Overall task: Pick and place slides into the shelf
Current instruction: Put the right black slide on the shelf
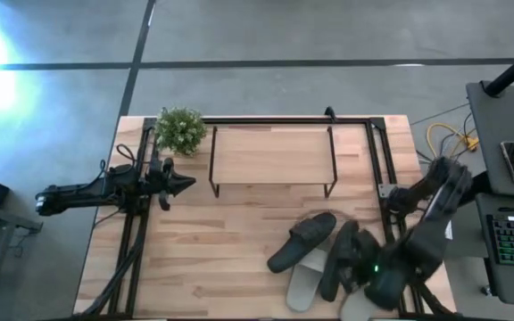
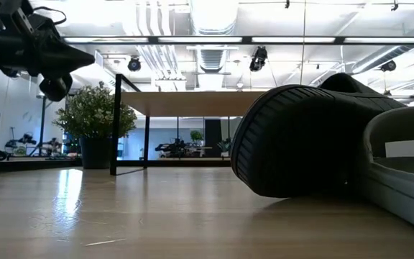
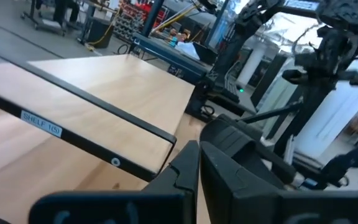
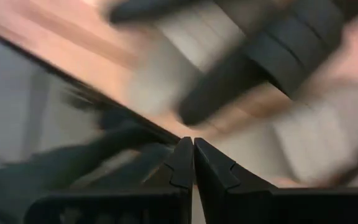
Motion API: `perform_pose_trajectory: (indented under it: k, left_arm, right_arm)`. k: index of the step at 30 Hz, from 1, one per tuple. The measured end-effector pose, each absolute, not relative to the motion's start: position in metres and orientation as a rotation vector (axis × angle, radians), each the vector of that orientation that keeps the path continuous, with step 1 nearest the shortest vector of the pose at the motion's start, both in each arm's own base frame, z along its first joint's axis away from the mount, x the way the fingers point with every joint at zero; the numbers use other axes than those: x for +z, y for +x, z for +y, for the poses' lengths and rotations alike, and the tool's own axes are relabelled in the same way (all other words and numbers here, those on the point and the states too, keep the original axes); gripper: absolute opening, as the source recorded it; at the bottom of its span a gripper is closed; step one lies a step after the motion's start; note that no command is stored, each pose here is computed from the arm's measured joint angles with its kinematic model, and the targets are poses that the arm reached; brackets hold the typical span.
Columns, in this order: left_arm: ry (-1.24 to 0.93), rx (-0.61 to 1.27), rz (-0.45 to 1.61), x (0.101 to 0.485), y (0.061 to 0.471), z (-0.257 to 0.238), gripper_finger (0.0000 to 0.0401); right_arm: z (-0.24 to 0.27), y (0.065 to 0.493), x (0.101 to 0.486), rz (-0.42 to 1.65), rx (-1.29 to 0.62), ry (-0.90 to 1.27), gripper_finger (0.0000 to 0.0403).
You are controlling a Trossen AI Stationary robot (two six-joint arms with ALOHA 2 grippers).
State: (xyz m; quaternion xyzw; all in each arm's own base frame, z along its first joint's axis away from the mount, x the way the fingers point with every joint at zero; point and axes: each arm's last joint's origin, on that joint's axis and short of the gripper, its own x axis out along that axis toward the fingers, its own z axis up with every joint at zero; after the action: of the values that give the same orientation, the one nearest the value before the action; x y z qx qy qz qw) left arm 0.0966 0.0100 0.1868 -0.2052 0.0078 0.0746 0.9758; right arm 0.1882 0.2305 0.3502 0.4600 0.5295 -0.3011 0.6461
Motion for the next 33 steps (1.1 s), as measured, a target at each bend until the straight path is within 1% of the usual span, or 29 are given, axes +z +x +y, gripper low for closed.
perform_pose_trajectory:
  k: [3, 7, 13, 15, 18, 20, 22, 24, 28, 30, 33]
  left_arm:
    - [-0.404, 0.151, 0.020, 0.187, 0.097, 0.010, 0.0000]
    - [-0.405, 0.152, 0.023, 0.186, 0.097, 0.010, 0.0000]
    - [-0.413, 0.150, 0.022, 0.186, 0.097, 0.010, 0.0000]
    - [-0.413, 0.150, 0.023, 0.186, 0.097, 0.010, 0.0000]
    - [-0.412, 0.153, 0.022, 0.186, 0.097, 0.010, 0.0000]
    - [-0.412, 0.157, 0.020, 0.186, 0.097, 0.010, 0.0000]
    - [-0.412, 0.158, 0.021, 0.186, 0.097, 0.010, 0.0000]
    - [-0.411, 0.160, 0.020, 0.186, 0.097, 0.010, 0.0000]
    - [-0.411, 0.161, 0.022, 0.186, 0.097, 0.010, 0.0000]
    - [-0.411, 0.161, 0.022, 0.186, 0.097, 0.010, 0.0000]
    - [-0.411, 0.162, 0.023, 0.186, 0.097, 0.010, 0.0000]
  right_arm:
    - [0.251, 0.192, 0.327, 1.292, -0.786, 0.959, 0.0009]
    - [0.274, 0.200, 0.299, 1.303, -0.876, 0.871, 0.0009]
    - [0.297, 0.217, 0.258, 1.339, -0.912, 0.716, 0.0009]
    - [0.301, 0.220, 0.246, 1.341, -0.969, 0.710, 0.0009]
    - [0.304, 0.218, 0.232, 1.356, -1.119, 0.770, 0.0009]
    - [0.305, 0.217, 0.232, 1.369, -1.182, 0.829, 0.0009]
    - [0.305, 0.216, 0.236, 1.344, -1.191, 0.850, 0.0009]
    - [0.304, 0.216, 0.239, 1.319, -1.165, 0.833, 0.0009]
    - [0.299, 0.215, 0.243, 1.282, -1.172, 0.777, 0.0011]
    - [0.298, 0.215, 0.242, 1.284, -1.171, 0.752, 0.0022]
    - [0.298, 0.214, 0.240, 1.294, -1.162, 0.730, 0.0057]
